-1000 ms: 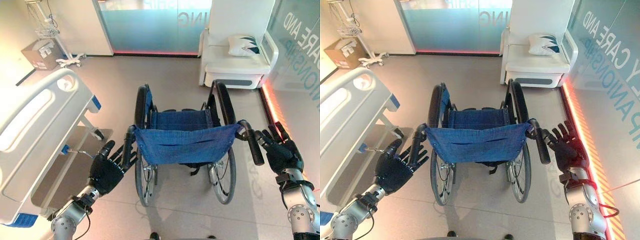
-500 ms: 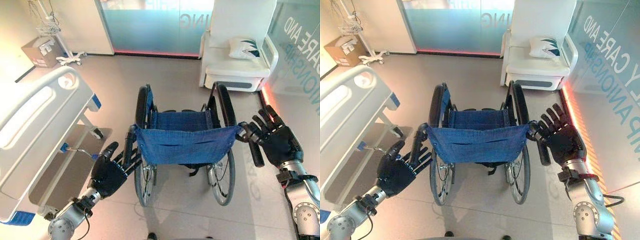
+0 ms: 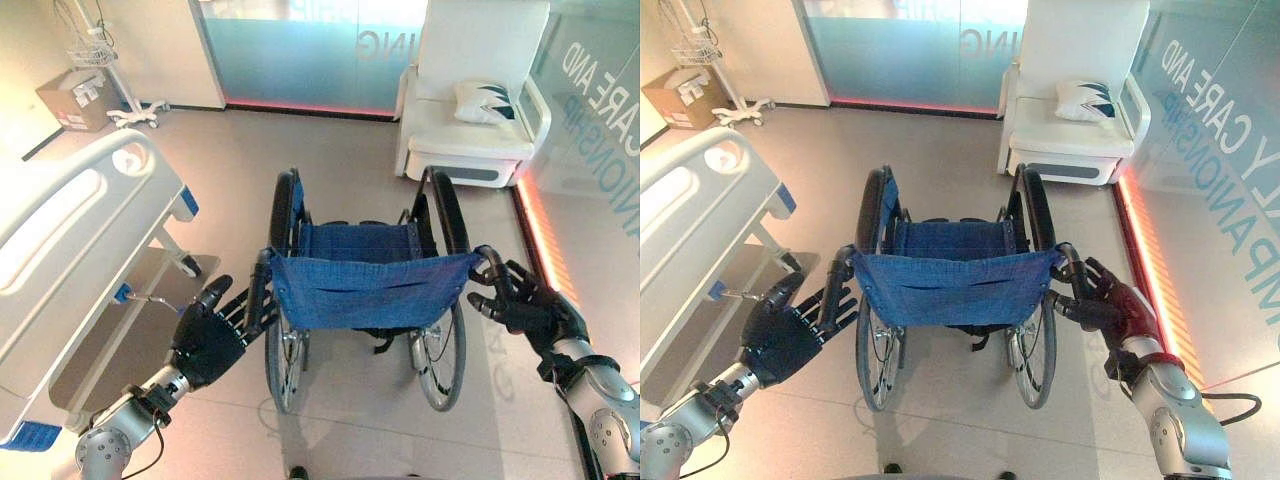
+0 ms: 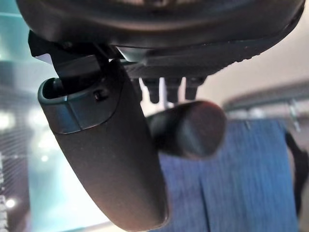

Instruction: Push the wheelchair next to the bed

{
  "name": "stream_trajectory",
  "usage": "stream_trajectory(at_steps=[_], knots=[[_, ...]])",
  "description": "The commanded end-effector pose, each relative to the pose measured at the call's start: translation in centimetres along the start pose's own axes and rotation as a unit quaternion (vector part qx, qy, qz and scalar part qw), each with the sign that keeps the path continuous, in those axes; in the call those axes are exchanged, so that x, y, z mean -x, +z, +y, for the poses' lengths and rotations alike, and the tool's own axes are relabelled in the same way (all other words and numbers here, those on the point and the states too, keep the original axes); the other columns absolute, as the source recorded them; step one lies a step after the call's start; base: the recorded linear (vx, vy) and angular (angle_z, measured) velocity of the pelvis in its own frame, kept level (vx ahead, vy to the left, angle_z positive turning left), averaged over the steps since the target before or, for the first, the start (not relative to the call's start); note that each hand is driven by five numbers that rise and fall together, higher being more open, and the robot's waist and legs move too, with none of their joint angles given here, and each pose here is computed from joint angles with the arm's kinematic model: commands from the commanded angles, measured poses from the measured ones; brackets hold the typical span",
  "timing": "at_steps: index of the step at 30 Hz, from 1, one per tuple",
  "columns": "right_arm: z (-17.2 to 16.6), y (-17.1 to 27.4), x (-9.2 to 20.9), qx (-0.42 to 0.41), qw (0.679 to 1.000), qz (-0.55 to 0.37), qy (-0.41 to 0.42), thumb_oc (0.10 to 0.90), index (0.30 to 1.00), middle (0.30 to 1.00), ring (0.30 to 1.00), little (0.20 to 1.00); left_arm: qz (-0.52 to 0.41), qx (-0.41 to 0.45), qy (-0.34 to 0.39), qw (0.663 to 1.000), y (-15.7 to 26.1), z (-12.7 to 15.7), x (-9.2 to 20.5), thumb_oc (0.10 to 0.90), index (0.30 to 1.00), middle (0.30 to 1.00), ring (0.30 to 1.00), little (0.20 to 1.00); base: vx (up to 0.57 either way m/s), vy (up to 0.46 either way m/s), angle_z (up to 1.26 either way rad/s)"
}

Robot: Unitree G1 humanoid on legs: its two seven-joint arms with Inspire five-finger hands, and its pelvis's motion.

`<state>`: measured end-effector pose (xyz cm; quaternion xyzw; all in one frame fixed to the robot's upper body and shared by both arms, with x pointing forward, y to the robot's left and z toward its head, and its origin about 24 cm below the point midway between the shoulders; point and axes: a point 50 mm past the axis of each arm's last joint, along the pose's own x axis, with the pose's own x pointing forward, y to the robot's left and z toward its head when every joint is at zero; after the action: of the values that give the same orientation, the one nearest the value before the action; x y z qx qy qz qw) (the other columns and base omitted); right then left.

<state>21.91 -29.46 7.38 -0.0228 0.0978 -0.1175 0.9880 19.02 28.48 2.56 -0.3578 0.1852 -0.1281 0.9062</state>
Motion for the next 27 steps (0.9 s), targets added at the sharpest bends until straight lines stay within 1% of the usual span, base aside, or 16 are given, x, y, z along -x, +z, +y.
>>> stream_trajectory(at_steps=[1, 10, 12, 15, 18, 22, 27], knots=[[-2.0, 8.9, -0.4, 0.088, 0.974, -0.196, -0.076, 0.8, 0.9, 0.9, 0.9, 0.9, -0.08, -0.042, -0.094, 0.991, 4.9, -3.3, -1.5, 0.8, 0.9, 0.9, 0.9, 0.9, 0.03, 0.011, -0.01], [-0.4, 8.3, -0.8, 0.071, 0.983, -0.166, -0.027, 0.8, 0.9, 0.9, 0.9, 0.9, -0.062, -0.046, -0.106, 0.991, 4.3, -3.9, -2.1, 0.8, 0.9, 0.9, 0.9, 0.9, 0.01, 0.003, 0.0], [0.2, 7.7, -1.6, 0.054, 0.989, -0.137, 0.0, 0.8, 0.9, 0.9, 0.9, 0.9, -0.052, -0.055, -0.128, 0.989, 4.4, -4.6, -2.5, 0.8, 0.9, 0.9, 0.9, 0.9, 0.04, -0.004, 0.01], [0.6, 7.5, -2.3, 0.051, 0.992, -0.114, 0.015, 0.8, 0.9, 0.9, 0.9, 0.9, -0.039, -0.07, -0.137, 0.987, 4.5, -5.1, -2.8, 0.8, 0.9, 0.9, 0.9, 0.9, 0.05, -0.01, 0.01], [0.7, 7.5, -2.8, 0.05, 0.994, -0.094, 0.027, 0.8, 0.9, 0.9, 0.9, 0.9, -0.031, -0.077, -0.134, 0.987, 4.7, -5.4, -3.1, 0.8, 0.9, 0.9, 0.9, 0.9, 0.05, -0.017, 0.01], [0.7, 7.2, -3.1, 0.052, 0.996, -0.07, 0.036, 0.8, 0.9, 0.9, 0.9, 0.9, -0.028, -0.076, -0.133, 0.988, 4.9, -5.1, -3.2, 0.8, 0.9, 0.9, 0.9, 0.9, 0.04, -0.012, 0.03], [0.2, 6.2, -3.2, 0.074, 0.996, -0.03, 0.03, 0.8, 0.9, 0.9, 0.9, 0.9, -0.023, -0.085, -0.132, 0.987, 4.9, -4.9, -3.1, 0.8, 0.9, 0.9, 0.9, 0.9, 0.03, -0.01, 0.01]])
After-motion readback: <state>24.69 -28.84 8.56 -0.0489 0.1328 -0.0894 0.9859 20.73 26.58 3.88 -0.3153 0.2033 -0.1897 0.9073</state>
